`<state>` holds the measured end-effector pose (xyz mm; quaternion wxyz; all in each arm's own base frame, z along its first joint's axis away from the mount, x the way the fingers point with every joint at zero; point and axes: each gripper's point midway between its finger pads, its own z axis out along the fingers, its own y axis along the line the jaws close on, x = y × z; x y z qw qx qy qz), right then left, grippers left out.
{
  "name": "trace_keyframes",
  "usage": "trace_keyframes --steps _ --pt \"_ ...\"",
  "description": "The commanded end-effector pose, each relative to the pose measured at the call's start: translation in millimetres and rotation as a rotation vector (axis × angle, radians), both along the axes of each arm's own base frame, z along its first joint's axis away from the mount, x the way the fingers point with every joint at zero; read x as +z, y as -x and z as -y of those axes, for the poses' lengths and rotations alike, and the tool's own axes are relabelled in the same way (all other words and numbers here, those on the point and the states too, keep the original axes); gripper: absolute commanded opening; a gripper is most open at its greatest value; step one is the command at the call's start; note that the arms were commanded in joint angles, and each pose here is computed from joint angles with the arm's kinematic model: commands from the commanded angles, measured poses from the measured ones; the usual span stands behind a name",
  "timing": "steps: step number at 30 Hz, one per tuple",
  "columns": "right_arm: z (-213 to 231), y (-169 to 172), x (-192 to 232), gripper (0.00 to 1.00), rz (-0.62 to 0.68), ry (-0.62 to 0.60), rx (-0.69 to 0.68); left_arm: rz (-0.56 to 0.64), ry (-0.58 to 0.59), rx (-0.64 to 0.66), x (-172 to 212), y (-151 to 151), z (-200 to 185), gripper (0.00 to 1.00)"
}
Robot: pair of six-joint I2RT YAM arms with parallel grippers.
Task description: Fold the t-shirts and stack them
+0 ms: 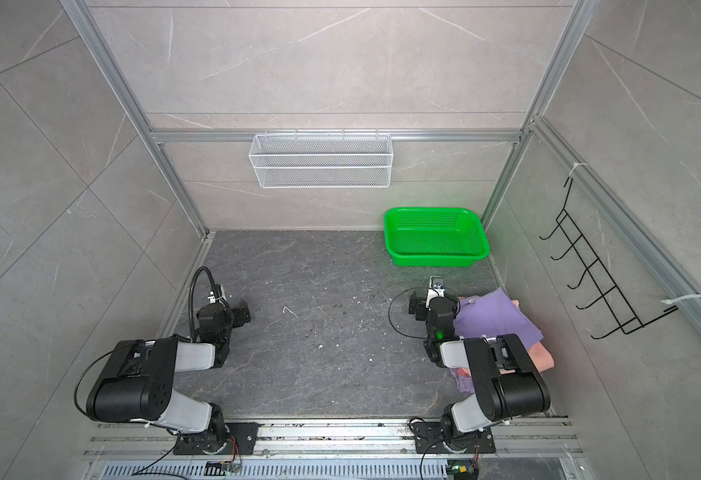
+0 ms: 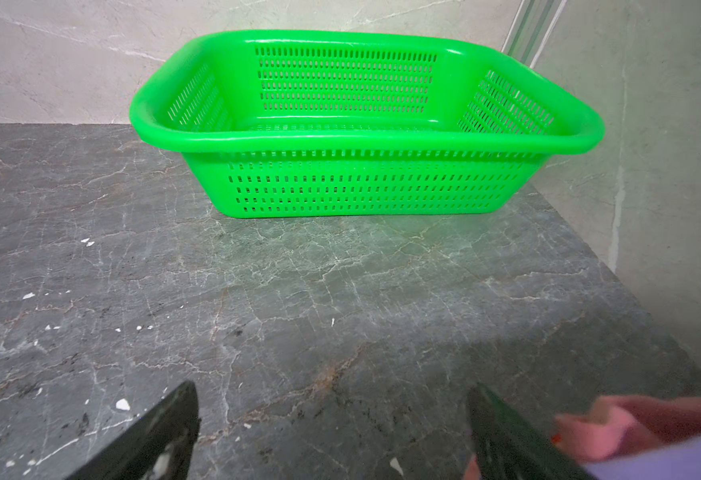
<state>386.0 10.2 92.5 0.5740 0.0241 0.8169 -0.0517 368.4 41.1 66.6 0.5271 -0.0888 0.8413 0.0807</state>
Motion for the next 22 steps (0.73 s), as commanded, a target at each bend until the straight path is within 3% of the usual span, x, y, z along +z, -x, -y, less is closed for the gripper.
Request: trace_keyframes --steps 1,22 --pt "-2.4 -0.2 1.4 1.0 0.007 0.007 0.013 0.075 -0.018 -0.003 21.1 -11.4 -2.4 1.0" --pt "-3.6 -1.1 1.0 1.0 0.005 0.002 0.018 0.076 -0.019 -0.004 21.3 -11.3 -2.0 1.0"
